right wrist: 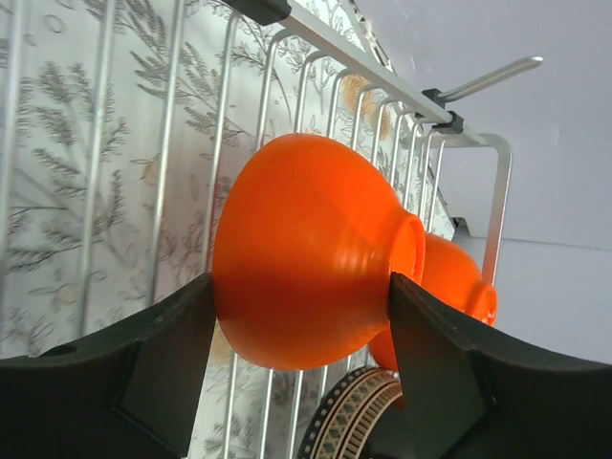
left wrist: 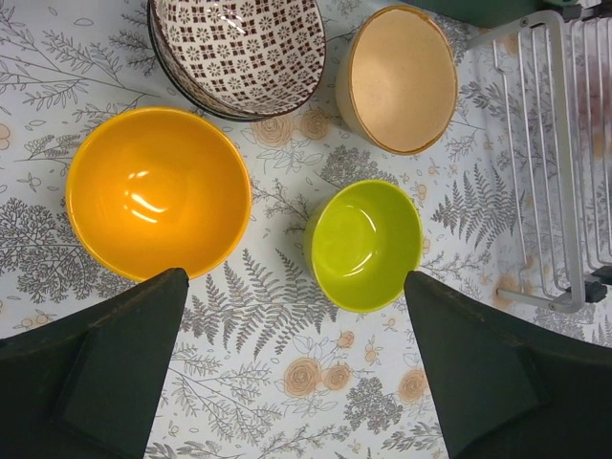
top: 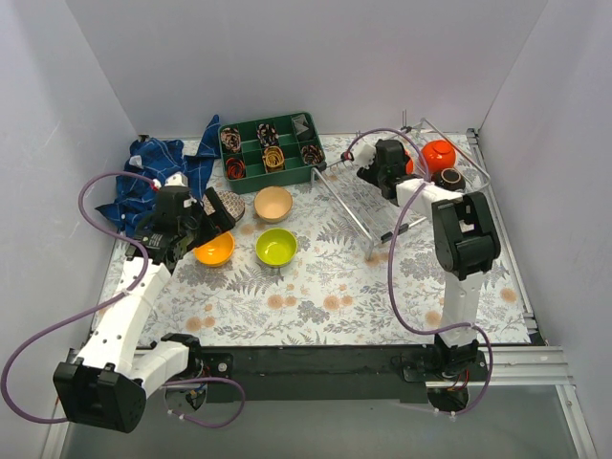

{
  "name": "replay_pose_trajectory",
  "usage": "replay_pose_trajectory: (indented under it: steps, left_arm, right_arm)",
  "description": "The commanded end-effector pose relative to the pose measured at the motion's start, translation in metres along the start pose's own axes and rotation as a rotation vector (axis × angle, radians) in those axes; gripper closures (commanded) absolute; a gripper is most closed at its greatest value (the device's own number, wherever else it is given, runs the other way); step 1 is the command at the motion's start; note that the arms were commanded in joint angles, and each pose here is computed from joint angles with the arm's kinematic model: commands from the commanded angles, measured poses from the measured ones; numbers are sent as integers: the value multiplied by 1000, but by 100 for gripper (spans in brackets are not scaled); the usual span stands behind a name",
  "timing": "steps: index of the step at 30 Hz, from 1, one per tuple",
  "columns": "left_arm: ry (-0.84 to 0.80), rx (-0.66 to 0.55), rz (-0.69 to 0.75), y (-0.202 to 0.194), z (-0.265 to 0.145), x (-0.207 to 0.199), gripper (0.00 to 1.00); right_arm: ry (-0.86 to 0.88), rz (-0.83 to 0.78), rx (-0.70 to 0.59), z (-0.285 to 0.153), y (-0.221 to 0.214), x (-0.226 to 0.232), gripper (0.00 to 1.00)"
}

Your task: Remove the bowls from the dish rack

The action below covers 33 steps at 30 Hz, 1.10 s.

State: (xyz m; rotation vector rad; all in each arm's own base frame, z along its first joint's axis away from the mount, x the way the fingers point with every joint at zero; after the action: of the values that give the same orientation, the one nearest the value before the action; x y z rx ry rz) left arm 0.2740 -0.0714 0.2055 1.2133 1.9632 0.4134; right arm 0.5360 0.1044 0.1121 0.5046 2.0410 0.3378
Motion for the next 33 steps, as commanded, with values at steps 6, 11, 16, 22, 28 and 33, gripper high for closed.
replay_pose_trajectory:
  steps: [6,11,16,22,28,33]
  left_arm:
    - [-115,-56,19,17,-28,-24,2]
    - [-162,-47,26,19,-33,-35,2]
    - [-277,-7,49,12,-34,-54,2]
    - [-457,51,101,-6,-30,-86,2]
    - [-589,58,168,-24,-23,-122,2]
    - [-674,46,185,-34,-14,-148,2]
  right_arm:
    - [135,282,-72,-75,21,14,62]
    - [141,425,-124,-110,34,-1,68]
    - [131,533,-163,-140,43,-15,72]
    - [253,796,-247,-183,67,-11,75]
    - [501,1088,-344,-233,98,7,72]
    - [736,1217,-525,-281,131,14,68]
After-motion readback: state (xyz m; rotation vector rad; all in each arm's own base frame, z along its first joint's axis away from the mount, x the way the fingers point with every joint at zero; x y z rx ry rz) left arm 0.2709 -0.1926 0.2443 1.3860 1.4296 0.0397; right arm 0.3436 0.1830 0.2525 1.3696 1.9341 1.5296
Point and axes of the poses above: each gripper's point midway between its finger pads, its own z axis out along the fingers, its own x axis along the line the jaws close on, y = z × x, the point moved 2 cm from there along -z, back along the fingers, and after that the axes turned 1 degree about -z, right-handed, at the moved point
